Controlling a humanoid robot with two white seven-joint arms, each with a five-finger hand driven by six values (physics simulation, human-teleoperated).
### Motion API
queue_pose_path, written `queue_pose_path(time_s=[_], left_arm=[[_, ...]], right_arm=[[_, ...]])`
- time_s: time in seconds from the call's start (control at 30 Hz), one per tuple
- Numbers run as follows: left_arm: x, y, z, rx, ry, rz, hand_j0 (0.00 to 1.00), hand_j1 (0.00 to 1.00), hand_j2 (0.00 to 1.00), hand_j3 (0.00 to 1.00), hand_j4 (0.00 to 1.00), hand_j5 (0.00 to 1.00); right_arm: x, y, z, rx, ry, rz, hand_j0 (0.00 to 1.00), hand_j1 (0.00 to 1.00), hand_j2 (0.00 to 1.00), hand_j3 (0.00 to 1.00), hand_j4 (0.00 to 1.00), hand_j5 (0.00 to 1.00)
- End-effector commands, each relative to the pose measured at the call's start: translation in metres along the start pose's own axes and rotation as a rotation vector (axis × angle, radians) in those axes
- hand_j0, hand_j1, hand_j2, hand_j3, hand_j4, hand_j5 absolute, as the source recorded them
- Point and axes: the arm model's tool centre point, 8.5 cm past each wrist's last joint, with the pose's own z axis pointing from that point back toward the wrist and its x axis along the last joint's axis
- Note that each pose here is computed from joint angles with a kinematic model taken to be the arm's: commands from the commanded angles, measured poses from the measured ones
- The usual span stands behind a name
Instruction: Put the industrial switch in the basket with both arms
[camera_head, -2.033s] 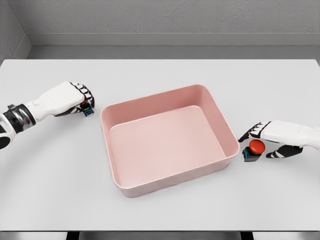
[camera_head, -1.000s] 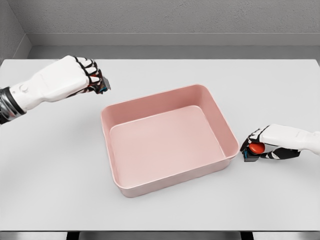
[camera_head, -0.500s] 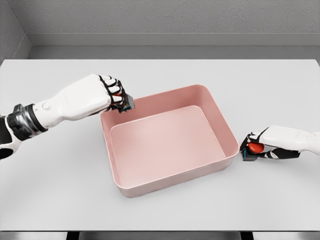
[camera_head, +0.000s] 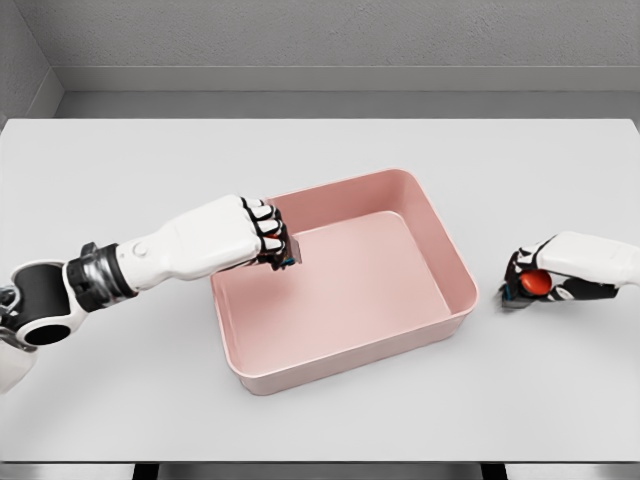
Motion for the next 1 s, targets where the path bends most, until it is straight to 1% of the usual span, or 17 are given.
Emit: queue_pose_path(time_s=[0.0, 0.03, 0.07, 0.17, 0.2, 0.3, 0.33, 0.4, 0.43, 0.47, 0.53, 0.57, 0.6, 0.73, 0.8, 0.87, 0.97], left_arm=[[0.001, -0.003, -0.003, 0.002, 0.000, 0.003, 0.28, 0.28, 0.28, 0.28, 0.28, 0.28], [0.007, -0.010, -0.007, -0.013, -0.020, 0.014, 0.28, 0.28, 0.28, 0.28, 0.28, 0.28], [0.007, -0.012, -0.008, -0.016, -0.019, 0.018, 0.28, 0.28, 0.28, 0.28, 0.28, 0.28], [0.007, -0.015, -0.010, -0.014, -0.016, 0.027, 0.28, 0.28, 0.28, 0.28, 0.28, 0.28], [0.008, -0.015, -0.011, -0.012, -0.017, 0.028, 0.28, 0.28, 0.28, 0.28, 0.28, 0.28], [0.007, -0.022, -0.012, -0.025, -0.009, 0.028, 0.28, 0.28, 0.28, 0.28, 0.28, 0.28], [0.007, -0.022, -0.012, -0.025, -0.009, 0.028, 0.28, 0.28, 0.28, 0.28, 0.28, 0.28], [0.007, -0.023, -0.011, -0.027, -0.008, 0.029, 0.28, 0.28, 0.28, 0.28, 0.28, 0.28], [0.007, -0.023, -0.011, -0.026, -0.008, 0.030, 0.31, 0.31, 0.31, 0.31, 0.31, 0.31], [0.007, -0.022, -0.011, -0.024, -0.009, 0.029, 0.38, 0.38, 0.38, 0.38, 0.38, 0.38], [0.008, -0.022, -0.011, -0.022, -0.009, 0.032, 0.58, 0.58, 0.58, 0.58, 0.58, 0.58], [0.008, -0.023, -0.011, -0.023, -0.009, 0.031, 0.64, 0.64, 0.64, 0.64, 0.64, 0.64], [0.008, -0.023, -0.011, -0.023, -0.009, 0.031, 0.67, 0.67, 0.67, 0.67, 0.67, 0.67], [0.008, -0.022, -0.011, -0.021, -0.010, 0.031, 0.67, 0.67, 0.67, 0.67, 0.67, 0.67], [0.008, -0.022, -0.012, -0.020, -0.011, 0.032, 0.71, 0.71, 0.71, 0.71, 0.71, 0.71], [0.008, -0.022, -0.012, -0.017, -0.011, 0.033, 0.71, 0.71, 0.71, 0.71, 0.71, 0.71], [0.009, -0.022, -0.013, -0.013, -0.012, 0.034, 0.77, 0.77, 0.77, 0.77, 0.77, 0.77]], right_arm=[[-0.002, -0.006, 0.004, -0.014, 0.010, 0.005, 0.43, 0.43, 0.43, 0.43, 0.43, 0.43], [-0.002, -0.009, 0.005, -0.020, 0.011, 0.008, 0.43, 0.43, 0.43, 0.43, 0.43, 0.43], [-0.002, -0.010, 0.005, -0.024, 0.012, 0.010, 0.43, 0.43, 0.43, 0.43, 0.43, 0.43], [-0.003, -0.013, 0.009, -0.025, 0.021, 0.017, 0.43, 0.43, 0.43, 0.43, 0.43, 0.43], [-0.004, -0.017, 0.011, -0.037, 0.024, 0.023, 0.43, 0.43, 0.43, 0.43, 0.43, 0.43], [-0.005, -0.019, 0.014, -0.037, 0.030, 0.028, 0.42, 0.42, 0.42, 0.42, 0.42, 0.42], [-0.005, -0.024, 0.015, -0.048, 0.033, 0.033, 0.42, 0.42, 0.42, 0.42, 0.42, 0.42], [-0.004, -0.026, 0.016, -0.053, 0.031, 0.037, 0.42, 0.42, 0.42, 0.42, 0.42, 0.42], [-0.004, -0.027, 0.016, -0.057, 0.031, 0.040, 0.42, 0.42, 0.42, 0.42, 0.42, 0.42], [-0.004, -0.029, 0.016, -0.061, 0.029, 0.044, 0.42, 0.42, 0.42, 0.42, 0.42, 0.42], [-0.003, -0.034, 0.017, -0.069, 0.024, 0.055, 0.42, 0.42, 0.42, 0.42, 0.42, 0.42], [-0.003, -0.036, 0.017, -0.071, 0.025, 0.058, 0.42, 0.42, 0.42, 0.42, 0.42, 0.42], [-0.002, -0.038, 0.017, -0.074, 0.023, 0.062, 0.43, 0.43, 0.43, 0.43, 0.43, 0.43], [0.000, -0.045, 0.018, -0.085, 0.015, 0.078, 0.42, 0.42, 0.42, 0.42, 0.42, 0.42], [0.000, -0.047, 0.018, -0.090, 0.013, 0.082, 0.42, 0.42, 0.42, 0.42, 0.42, 0.42], [0.002, -0.050, 0.018, -0.098, 0.007, 0.081, 0.42, 0.42, 0.42, 0.42, 0.42, 0.42], [0.002, -0.051, 0.017, -0.102, 0.004, 0.080, 0.42, 0.42, 0.42, 0.42, 0.42, 0.42]])
